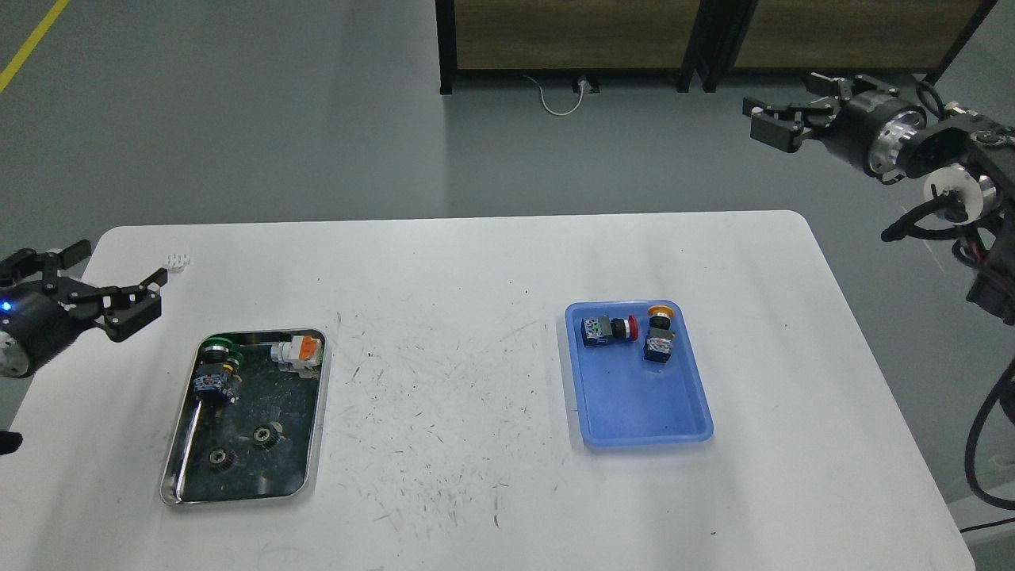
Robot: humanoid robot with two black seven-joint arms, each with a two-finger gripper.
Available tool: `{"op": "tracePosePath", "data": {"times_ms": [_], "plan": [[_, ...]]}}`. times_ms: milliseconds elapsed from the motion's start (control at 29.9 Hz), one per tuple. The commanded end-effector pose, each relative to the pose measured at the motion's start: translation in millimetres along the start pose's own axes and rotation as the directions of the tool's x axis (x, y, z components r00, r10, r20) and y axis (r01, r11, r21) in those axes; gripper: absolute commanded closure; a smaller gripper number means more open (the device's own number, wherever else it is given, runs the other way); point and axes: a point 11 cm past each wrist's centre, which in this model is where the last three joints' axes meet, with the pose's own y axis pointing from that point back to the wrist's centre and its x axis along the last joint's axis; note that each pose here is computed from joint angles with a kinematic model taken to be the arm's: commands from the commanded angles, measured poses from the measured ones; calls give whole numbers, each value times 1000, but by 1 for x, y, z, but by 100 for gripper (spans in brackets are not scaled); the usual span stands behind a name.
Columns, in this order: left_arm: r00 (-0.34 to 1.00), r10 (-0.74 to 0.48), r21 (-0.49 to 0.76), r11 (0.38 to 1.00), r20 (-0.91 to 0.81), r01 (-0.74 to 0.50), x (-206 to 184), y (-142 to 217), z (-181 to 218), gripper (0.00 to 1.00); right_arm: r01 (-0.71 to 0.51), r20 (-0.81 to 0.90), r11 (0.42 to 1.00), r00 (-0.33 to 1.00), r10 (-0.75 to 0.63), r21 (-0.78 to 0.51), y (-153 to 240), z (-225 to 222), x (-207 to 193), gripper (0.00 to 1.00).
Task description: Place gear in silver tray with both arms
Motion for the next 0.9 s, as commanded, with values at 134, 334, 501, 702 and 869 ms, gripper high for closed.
{"op": "tracePosePath", "data": {"times_ms": [134, 334, 501, 702, 869], "plan": [[996, 13, -45, 999, -86, -17, 14, -34, 113, 1, -129, 20, 991, 992, 128, 47, 5, -24, 29, 0], [991, -3, -128, 992, -130, -14, -1, -59, 173, 1, -201, 129, 974, 974, 186, 110, 14, -44, 53, 0], [978, 20, -151, 987, -209, -53, -9, -67, 204, 1, -241, 144, 962, 964, 223, 127, 18, -49, 61, 0], [974, 43, -158, 984, -220, -80, -12, -70, 207, 1, -259, 145, 956, 960, 239, 141, 18, -57, 62, 0], [974, 39, -167, 983, -222, -78, -12, -69, 211, 1, -240, 140, 953, 966, 216, 186, 16, -80, 56, 0]]}}
